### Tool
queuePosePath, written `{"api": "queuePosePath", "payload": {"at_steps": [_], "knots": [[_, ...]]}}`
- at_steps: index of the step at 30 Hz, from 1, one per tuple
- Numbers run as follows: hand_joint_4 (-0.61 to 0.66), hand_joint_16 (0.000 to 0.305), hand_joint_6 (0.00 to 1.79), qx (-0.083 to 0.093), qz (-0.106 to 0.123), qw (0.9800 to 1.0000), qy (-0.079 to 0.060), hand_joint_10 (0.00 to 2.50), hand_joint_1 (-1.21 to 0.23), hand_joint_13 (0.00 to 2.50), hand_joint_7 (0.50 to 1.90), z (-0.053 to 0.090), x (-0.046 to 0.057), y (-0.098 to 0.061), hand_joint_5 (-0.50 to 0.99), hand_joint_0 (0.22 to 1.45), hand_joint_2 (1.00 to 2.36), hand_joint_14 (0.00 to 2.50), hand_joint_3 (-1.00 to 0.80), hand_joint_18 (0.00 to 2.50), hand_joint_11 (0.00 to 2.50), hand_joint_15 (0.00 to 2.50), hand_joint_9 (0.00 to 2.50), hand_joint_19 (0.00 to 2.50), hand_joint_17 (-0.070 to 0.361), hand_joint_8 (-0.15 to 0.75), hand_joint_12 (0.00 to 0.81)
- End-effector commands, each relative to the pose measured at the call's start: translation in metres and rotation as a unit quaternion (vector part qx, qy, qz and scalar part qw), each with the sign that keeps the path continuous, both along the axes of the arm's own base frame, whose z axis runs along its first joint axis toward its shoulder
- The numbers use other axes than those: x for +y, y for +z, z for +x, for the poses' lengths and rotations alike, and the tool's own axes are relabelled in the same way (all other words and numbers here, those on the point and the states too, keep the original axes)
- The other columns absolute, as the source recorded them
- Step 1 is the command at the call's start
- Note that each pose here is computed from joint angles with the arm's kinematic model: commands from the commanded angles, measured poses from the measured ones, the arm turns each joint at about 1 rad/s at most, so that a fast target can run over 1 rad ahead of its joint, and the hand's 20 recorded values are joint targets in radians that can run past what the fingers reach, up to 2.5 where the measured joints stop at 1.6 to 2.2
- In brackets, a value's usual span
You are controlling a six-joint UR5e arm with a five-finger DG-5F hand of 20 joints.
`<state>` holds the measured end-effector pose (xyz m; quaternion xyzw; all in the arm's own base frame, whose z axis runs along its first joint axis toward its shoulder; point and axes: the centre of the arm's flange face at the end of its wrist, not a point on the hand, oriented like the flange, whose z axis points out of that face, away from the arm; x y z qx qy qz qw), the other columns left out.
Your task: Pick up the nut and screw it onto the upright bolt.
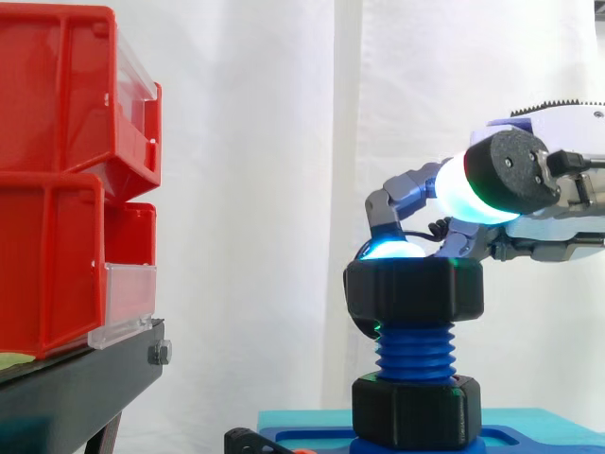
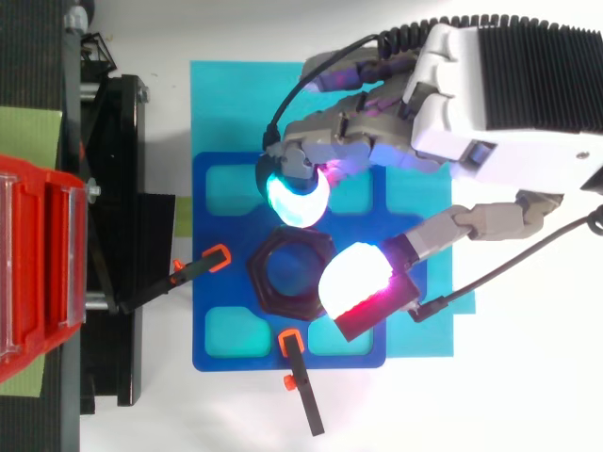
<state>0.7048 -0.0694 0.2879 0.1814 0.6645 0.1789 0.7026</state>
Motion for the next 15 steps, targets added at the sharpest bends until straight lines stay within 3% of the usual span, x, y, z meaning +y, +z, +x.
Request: {"api": "queuePosePath", "payload": {"at_steps": [1,11,15], "knots": [[0.06,0.007,0.62,0.001,0.0,1.0,0.001,0.0,-0.39,1.01,1.23,-0.001,-0.002,0.0,0.06,0.53,1.0,0.0,-0.5,0.71,0.0,0.0,1.31,0.0,0.016,0.176,0.171],[0.07,0.004,0.6,-0.003,0.0,1.0,0.001,0.0,-0.38,1.11,1.27,-0.001,-0.01,0.002,0.08,0.52,1.0,0.0,-0.5,0.81,0.0,0.0,1.55,0.0,0.01,0.135,0.133],[0.11,0.008,0.51,-0.003,-0.001,1.0,0.002,0.0,-0.34,1.04,1.43,-0.001,-0.015,0.001,0.08,0.5,1.0,0.0,-0.5,0.73,0.0,0.0,1.48,0.0,0.018,0.175,0.166]]}}
